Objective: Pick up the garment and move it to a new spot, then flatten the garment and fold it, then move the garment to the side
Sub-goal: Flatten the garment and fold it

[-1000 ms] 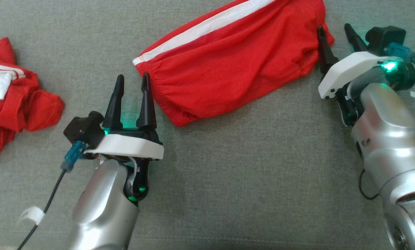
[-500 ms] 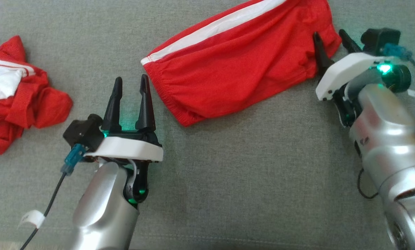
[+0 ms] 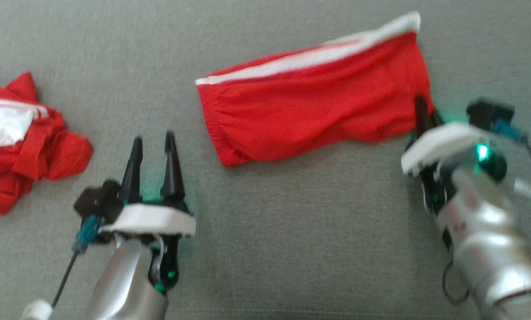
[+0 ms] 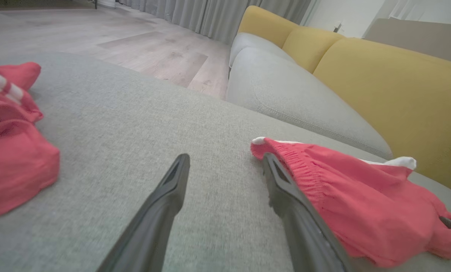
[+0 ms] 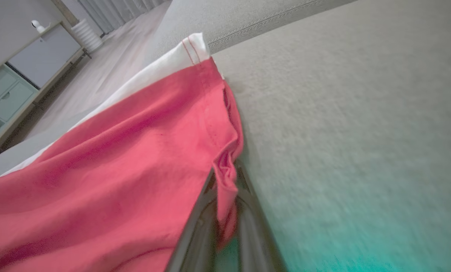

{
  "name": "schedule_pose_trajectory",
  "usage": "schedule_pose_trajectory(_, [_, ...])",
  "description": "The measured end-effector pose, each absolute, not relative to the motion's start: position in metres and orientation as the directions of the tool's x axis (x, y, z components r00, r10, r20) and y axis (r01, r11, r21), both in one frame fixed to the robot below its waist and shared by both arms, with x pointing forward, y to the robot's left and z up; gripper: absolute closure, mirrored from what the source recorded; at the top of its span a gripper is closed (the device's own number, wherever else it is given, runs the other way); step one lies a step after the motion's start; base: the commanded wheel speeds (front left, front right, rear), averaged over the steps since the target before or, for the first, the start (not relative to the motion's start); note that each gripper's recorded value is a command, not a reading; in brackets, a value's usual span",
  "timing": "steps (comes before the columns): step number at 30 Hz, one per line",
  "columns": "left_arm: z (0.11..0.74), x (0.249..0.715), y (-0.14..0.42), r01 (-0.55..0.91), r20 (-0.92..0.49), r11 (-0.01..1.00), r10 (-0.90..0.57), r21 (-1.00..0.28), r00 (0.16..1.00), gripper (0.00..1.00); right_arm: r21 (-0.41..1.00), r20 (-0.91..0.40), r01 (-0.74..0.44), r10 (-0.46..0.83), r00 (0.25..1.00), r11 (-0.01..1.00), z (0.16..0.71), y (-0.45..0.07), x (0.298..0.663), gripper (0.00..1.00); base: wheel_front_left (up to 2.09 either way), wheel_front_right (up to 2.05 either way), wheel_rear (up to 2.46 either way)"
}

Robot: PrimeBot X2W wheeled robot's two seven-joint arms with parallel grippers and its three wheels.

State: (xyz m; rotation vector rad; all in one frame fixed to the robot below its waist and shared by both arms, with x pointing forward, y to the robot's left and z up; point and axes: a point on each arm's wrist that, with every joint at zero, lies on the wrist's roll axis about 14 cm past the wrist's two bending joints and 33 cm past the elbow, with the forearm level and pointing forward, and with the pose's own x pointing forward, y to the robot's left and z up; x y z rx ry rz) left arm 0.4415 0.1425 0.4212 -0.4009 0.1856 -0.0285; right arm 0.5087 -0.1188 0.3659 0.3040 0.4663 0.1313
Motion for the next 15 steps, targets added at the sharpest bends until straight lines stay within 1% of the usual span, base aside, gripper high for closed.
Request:
schedule_pose_trajectory(6, [0.421, 0.417, 0.141, -0.012, -0.187, 0.925, -0.064, -0.38, 0.98, 0.0, 0.376, -0.42, 0.049, 0.124, 0.899, 0.925, 0.366, -0.147, 0.459, 1.0, 0.0, 0.0, 0.0])
schedule_pose_trajectory(10, [0.414, 0.401, 0.131, 0.015, -0.208, 0.926, -0.101, -0.378, 0.973, 0.0, 0.391, -0.422, 0.102, 0.08, 0.903, 0.915, 0.366, -0.165, 0.434, 1.0, 0.0, 0.0, 0.0])
schedule_pose_trajectory(12, [0.413, 0.396, 0.127, 0.027, -0.213, 0.926, -0.114, -0.377, 0.97, 0.0, 0.382, -0.407, 0.107, 0.063, 0.911, 0.918, 0.371, -0.176, 0.429, 1.0, 0.0, 0.0, 0.0])
schedule_pose_trajectory(15, [0.413, 0.395, 0.126, 0.03, -0.211, 0.926, -0.118, -0.377, 0.97, 0.0, 0.385, -0.334, 0.072, 0.066, 0.94, 0.92, 0.391, -0.179, 0.442, 1.0, 0.0, 0.0, 0.0])
